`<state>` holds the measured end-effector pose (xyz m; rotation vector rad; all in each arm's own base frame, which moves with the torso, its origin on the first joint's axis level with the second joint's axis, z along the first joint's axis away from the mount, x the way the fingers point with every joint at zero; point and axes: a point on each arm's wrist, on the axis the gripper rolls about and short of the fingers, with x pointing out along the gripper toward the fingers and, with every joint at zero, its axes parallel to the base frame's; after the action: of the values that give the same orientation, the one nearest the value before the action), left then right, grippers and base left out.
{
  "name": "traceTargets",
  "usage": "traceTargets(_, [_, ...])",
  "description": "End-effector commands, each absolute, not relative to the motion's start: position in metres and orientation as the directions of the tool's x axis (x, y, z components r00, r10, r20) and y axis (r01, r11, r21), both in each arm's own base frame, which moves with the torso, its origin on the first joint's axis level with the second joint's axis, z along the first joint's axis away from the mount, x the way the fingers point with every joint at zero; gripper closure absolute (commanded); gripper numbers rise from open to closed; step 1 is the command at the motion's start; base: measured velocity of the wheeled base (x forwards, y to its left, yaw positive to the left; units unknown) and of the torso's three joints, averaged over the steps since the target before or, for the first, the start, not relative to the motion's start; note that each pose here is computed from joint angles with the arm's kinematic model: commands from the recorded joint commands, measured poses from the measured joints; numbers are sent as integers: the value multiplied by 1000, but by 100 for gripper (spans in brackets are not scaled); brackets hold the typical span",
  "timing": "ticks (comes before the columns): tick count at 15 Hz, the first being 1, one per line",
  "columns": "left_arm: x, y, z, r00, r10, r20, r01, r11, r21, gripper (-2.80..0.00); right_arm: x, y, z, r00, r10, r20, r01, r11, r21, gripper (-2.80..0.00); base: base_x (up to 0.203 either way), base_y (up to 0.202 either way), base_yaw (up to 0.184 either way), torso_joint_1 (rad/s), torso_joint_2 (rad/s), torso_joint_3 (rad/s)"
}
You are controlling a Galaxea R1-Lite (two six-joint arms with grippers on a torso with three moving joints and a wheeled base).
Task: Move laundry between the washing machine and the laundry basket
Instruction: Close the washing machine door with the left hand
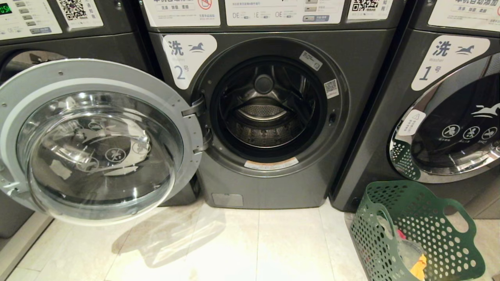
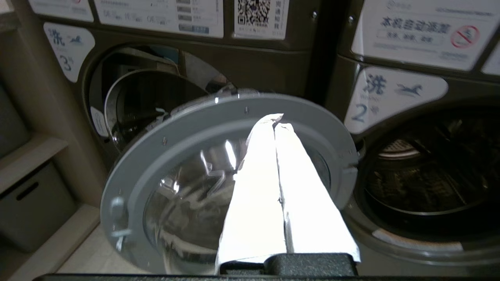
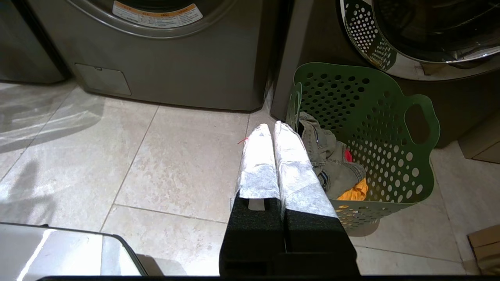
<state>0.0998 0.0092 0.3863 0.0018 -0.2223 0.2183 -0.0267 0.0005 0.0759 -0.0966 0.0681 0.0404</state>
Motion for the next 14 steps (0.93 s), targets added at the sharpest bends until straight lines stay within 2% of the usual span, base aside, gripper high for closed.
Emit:
traceTargets(1, [246,34,384,961,271,51,-272,962,5,0,-27,0,76,997,38,-72,-45,994,-96,0,0,0,0,0,0,0])
traceTargets(3, [300,63,384,948,315,54,-316,949,6,0,-27,0,76,997,38,-72,-45,994,-96,0,0,0,0,0,0,0])
traceTargets(6, [347,104,370,938,343,44,-344,939,5,0,-27,0,76,997,38,-72,-45,995,-94,0,0,0,0,0,0,0])
traceTargets(10, [360,135,351,947,320,9,-320,948,0,0,-27,0,76,997,38,-72,-45,994,-96,0,0,0,0,0,0,0])
traceTargets(14, [363,136,347,968,252,-10,-252,966,-55,0,-27,0,76,997,38,-72,-45,994,-96,0,0,0,0,0,0,0])
